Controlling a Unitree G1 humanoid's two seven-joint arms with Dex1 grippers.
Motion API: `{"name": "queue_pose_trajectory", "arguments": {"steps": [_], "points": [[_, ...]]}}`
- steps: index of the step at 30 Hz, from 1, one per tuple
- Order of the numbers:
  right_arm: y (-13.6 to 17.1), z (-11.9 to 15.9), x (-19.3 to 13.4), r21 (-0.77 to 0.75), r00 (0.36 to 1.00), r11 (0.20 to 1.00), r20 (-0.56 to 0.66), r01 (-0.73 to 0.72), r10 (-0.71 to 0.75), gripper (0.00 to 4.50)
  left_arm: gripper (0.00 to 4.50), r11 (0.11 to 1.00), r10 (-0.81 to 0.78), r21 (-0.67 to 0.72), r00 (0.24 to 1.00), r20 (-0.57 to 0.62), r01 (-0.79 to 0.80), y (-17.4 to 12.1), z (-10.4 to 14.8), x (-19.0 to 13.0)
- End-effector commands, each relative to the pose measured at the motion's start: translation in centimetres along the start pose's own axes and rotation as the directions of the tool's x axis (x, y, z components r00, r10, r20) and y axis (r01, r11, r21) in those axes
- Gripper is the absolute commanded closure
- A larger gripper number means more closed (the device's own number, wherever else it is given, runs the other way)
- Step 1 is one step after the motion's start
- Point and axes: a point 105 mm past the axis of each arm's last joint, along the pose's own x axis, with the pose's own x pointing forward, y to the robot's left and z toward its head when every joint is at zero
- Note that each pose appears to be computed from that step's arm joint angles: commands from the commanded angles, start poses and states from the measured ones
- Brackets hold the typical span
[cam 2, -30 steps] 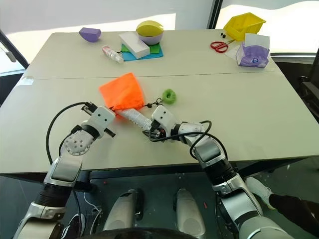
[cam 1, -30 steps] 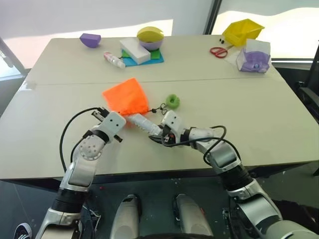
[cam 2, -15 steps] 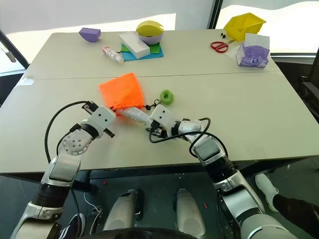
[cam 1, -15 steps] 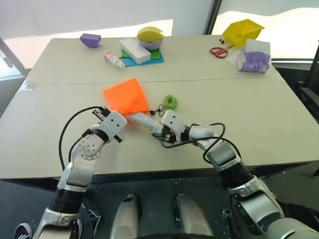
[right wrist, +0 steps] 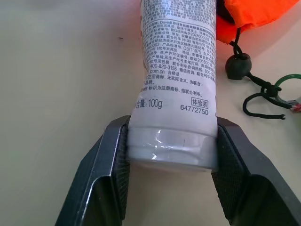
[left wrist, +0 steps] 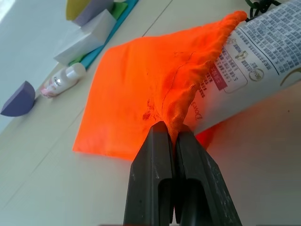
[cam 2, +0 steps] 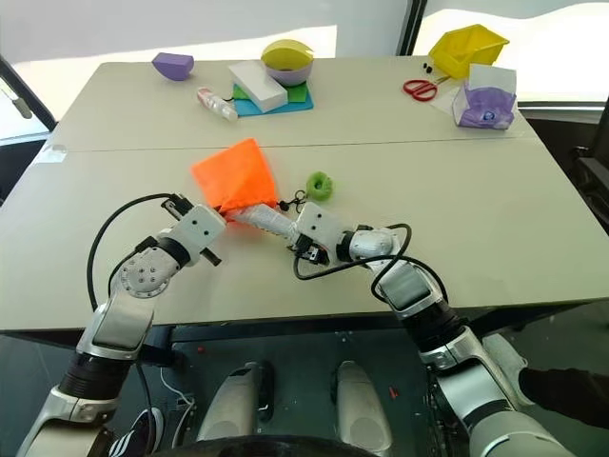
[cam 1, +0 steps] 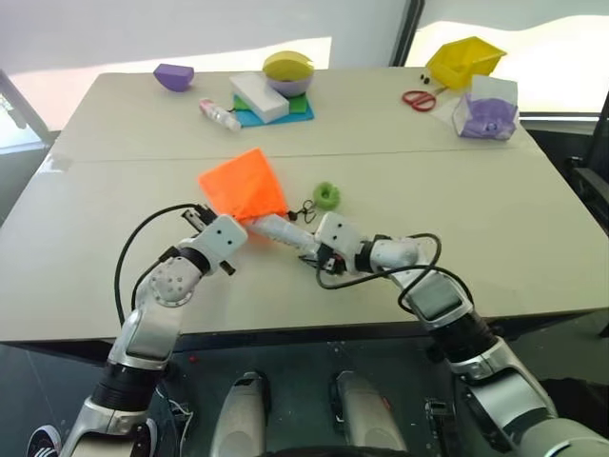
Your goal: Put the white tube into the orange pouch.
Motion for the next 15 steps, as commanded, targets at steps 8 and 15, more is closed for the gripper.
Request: {"name": "queue_pose_trajectory", "arguments": {"steps": [8,15], "points": [[0.1,0.9,0.1,0.011,0.999,1.000,0.038,0.006,-0.007,2.70,4.50,1.000,0.029,-0.010,0.997,0.077,-0.028,1.0,1.7,-0.2],[1.0,3.0,2.5,0.044,0.998,0.999,0.060,0.026,-0.028,2.70,4.50,1.000,-0.002,0.000,0.997,0.077,0.002,-0.1,1.8,0.2]]}}
